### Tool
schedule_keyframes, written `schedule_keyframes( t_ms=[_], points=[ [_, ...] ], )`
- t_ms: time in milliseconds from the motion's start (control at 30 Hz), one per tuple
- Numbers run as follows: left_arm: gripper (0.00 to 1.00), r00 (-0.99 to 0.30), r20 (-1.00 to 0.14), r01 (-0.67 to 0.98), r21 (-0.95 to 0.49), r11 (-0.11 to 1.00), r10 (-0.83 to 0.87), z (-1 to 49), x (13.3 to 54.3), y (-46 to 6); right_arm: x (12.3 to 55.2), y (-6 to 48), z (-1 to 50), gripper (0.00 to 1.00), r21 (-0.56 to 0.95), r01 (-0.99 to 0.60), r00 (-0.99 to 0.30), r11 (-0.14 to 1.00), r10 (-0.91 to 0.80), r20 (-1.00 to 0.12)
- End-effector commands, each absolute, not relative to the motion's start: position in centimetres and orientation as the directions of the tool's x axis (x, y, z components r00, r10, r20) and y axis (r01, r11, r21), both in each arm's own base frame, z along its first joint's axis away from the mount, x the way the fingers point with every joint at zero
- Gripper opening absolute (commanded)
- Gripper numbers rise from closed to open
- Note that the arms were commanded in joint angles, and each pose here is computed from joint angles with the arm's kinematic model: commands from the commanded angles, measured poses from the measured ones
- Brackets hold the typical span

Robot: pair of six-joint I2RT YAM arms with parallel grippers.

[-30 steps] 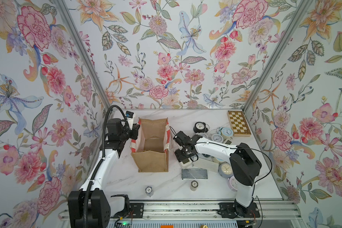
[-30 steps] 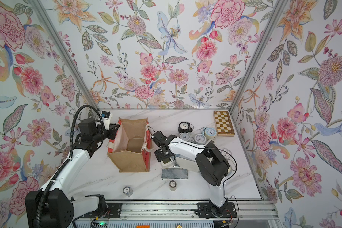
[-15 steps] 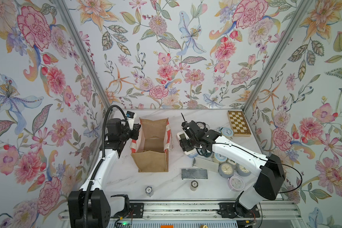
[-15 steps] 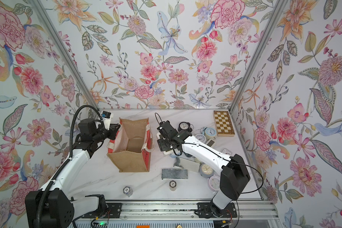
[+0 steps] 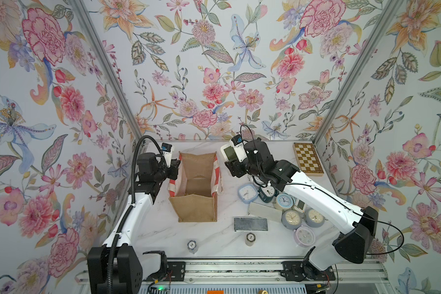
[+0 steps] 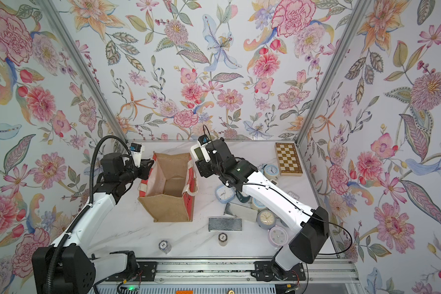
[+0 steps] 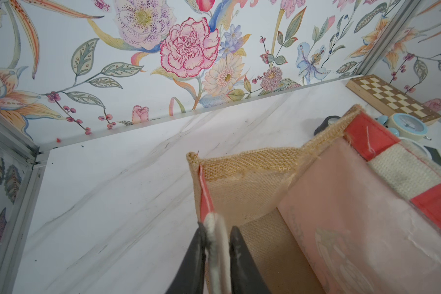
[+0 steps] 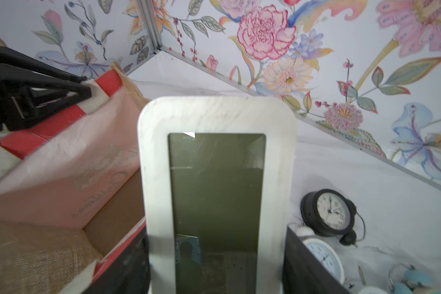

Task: Put the alarm clock into the canvas bag
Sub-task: Place the alarm at the canvas bag.

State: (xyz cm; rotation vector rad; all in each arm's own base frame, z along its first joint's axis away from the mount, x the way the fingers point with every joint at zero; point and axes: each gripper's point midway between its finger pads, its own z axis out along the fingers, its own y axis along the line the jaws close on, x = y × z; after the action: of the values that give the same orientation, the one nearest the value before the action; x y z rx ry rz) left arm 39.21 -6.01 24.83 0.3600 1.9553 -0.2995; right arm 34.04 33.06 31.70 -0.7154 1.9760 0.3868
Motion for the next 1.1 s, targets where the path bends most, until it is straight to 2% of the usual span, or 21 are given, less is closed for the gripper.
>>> schedule_keyframes(
  t_ms=[0, 200, 400, 567, 700, 1067],
  points=[
    [0.15, -0.376, -0.92, 0.39, -0.048, 0.919, 0.112, 24.9, 38.7, -5.9, 33.6, 36.4, 38.3, 0.37, -0.111, -0.737, -0.098, 0.666, -0.268, -0.958],
    [0.1, -0.367, -0.925, 0.441, -0.078, 0.894, 0.1, 25.2, 38.5, -7.0, 33.3, 40.9, 39.0, 0.32, -0.217, -0.827, 0.066, 0.518, -0.293, -0.954],
    [0.05, -0.357, -0.93, 0.465, -0.096, 0.88, 0.087, 25.5, 38.3, -7.4, 32.1, 45.0, 36.3, 0.26, -0.303, -0.898, 0.191, 0.318, -0.337, -0.922],
    [0.07, -0.374, -0.923, 0.397, -0.071, 0.915, 0.091, 25.0, 38.7, -6.2, 33.1, 46.8, 31.4, 0.25, -0.402, -0.886, 0.231, 0.233, -0.529, -0.817],
    [0.05, -0.377, -0.922, 0.406, -0.078, 0.911, 0.089, 25.0, 38.7, -6.4, 33.5, 47.5, 28.7, 0.25, -0.477, -0.864, 0.291, 0.162, -0.612, -0.735],
    [0.03, -0.333, -0.939, 0.412, -0.065, 0.909, 0.084, 26.1, 38.3, -6.5, 35.8, 47.5, 22.3, 0.25, -0.545, -0.838, 0.302, 0.028, -0.807, -0.507]
  ],
)
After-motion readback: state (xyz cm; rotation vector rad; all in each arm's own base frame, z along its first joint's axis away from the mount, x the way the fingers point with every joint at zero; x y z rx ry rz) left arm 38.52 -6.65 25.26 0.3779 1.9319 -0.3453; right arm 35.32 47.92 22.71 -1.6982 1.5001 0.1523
